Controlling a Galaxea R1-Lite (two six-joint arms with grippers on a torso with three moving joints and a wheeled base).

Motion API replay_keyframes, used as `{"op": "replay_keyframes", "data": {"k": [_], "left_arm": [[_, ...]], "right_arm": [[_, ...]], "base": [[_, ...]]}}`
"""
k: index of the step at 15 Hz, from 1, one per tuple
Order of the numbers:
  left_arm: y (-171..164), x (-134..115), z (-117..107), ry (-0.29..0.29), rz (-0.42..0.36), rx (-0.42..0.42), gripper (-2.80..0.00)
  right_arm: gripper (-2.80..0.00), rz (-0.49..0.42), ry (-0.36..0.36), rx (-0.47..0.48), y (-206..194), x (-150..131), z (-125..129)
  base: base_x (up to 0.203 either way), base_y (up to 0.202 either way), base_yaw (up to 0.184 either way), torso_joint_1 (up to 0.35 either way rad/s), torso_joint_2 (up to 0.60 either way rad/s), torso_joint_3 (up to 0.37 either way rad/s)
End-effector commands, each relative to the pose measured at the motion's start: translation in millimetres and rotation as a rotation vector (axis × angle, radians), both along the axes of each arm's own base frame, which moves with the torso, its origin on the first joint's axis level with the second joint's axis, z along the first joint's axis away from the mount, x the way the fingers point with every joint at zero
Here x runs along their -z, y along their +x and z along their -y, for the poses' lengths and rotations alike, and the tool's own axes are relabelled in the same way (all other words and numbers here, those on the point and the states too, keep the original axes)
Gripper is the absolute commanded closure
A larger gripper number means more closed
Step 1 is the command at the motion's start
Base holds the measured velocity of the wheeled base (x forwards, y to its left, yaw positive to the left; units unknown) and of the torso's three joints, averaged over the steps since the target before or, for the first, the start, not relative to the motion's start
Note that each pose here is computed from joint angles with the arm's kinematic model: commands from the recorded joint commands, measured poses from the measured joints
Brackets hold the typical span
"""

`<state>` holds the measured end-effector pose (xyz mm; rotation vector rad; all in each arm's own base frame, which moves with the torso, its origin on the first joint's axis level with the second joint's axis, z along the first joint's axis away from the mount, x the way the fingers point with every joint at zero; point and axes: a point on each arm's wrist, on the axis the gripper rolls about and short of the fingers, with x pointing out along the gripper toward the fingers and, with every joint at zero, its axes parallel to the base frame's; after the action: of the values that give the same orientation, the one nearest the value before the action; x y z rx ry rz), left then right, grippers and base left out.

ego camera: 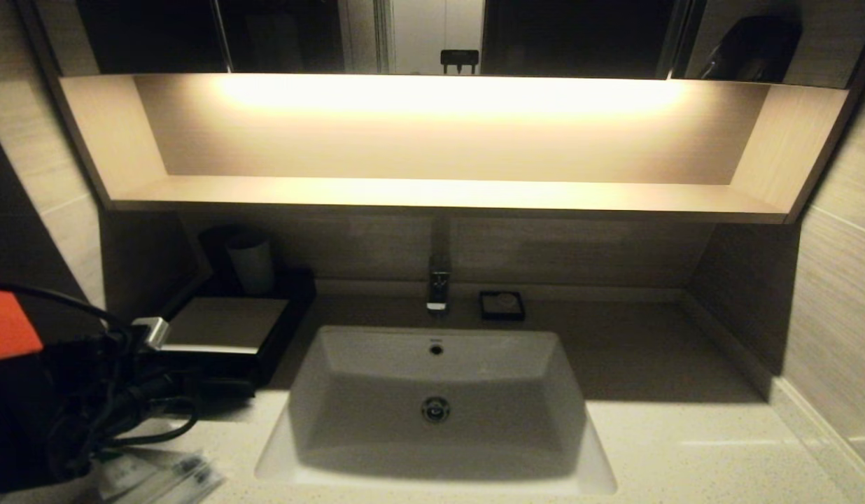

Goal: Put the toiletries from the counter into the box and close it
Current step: Open the drawer

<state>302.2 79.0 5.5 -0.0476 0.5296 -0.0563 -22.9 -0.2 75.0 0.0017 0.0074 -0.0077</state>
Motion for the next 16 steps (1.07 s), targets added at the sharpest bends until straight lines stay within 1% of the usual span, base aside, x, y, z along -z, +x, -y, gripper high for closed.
{"op": "replay_keyframes", "data": {"k": [1, 9, 16], "left_arm": [[-1, -1, 0, 0.0, 0.004, 0.002, 0.0], [-10, -4, 2, 0.0, -0.004, -0.001, 0.0], [-14, -7, -1, 0.004, 0.0, -0.011, 0.0]], "right_arm": [[0.0, 0.0, 0.0, 0.0, 0, 0, 0], [0.0, 0.0, 0.0, -0.001, 0, 0, 0], [0.0, 0.0, 0.0, 0.0, 0, 0, 0]], "base": [[0.0, 0.0, 0.0, 0.0, 0.0, 0.0], [0.0, 0.0, 0.0, 0.0, 0.0, 0.0], [0.0, 0.0, 0.0, 0.0, 0.0, 0.0]]}}
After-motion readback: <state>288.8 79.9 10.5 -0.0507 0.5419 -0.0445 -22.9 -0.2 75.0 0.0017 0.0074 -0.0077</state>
